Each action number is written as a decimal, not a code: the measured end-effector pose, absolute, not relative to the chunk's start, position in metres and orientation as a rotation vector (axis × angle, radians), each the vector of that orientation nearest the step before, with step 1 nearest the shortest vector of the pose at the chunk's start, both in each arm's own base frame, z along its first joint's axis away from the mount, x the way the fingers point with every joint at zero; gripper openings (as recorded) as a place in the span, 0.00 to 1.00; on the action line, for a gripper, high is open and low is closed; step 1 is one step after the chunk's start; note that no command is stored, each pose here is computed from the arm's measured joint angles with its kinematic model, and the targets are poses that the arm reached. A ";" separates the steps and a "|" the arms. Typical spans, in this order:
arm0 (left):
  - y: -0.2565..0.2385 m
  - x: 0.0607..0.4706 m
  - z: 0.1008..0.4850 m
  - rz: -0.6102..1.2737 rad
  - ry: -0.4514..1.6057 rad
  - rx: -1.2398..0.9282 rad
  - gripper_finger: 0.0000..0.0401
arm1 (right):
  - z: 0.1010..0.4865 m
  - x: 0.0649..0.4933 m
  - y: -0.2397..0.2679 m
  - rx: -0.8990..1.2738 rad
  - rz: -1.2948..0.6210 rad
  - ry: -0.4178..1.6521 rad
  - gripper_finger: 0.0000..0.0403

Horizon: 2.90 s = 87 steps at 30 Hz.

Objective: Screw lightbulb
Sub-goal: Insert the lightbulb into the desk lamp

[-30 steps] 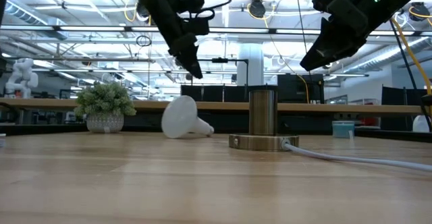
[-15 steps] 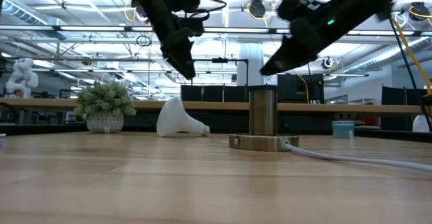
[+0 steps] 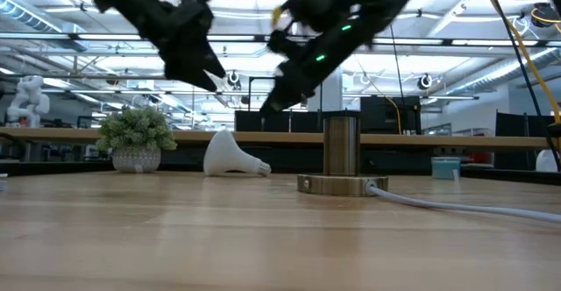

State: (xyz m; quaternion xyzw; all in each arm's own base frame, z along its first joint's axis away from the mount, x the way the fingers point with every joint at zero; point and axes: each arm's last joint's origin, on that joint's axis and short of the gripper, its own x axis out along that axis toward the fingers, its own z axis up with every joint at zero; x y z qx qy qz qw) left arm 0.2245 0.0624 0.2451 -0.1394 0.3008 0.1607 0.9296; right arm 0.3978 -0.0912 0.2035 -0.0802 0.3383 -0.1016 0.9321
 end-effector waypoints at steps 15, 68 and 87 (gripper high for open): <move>0.029 0.210 0.224 0.393 0.606 -0.310 0.77 | 0.176 0.485 -0.196 -0.014 -0.388 0.881 0.62; 0.003 0.227 0.215 0.435 0.556 -0.332 0.77 | 0.285 0.241 0.001 0.291 -0.375 0.651 0.29; -0.003 0.329 0.161 0.049 0.364 -0.301 0.77 | 0.158 0.242 0.056 0.189 -0.104 0.090 0.29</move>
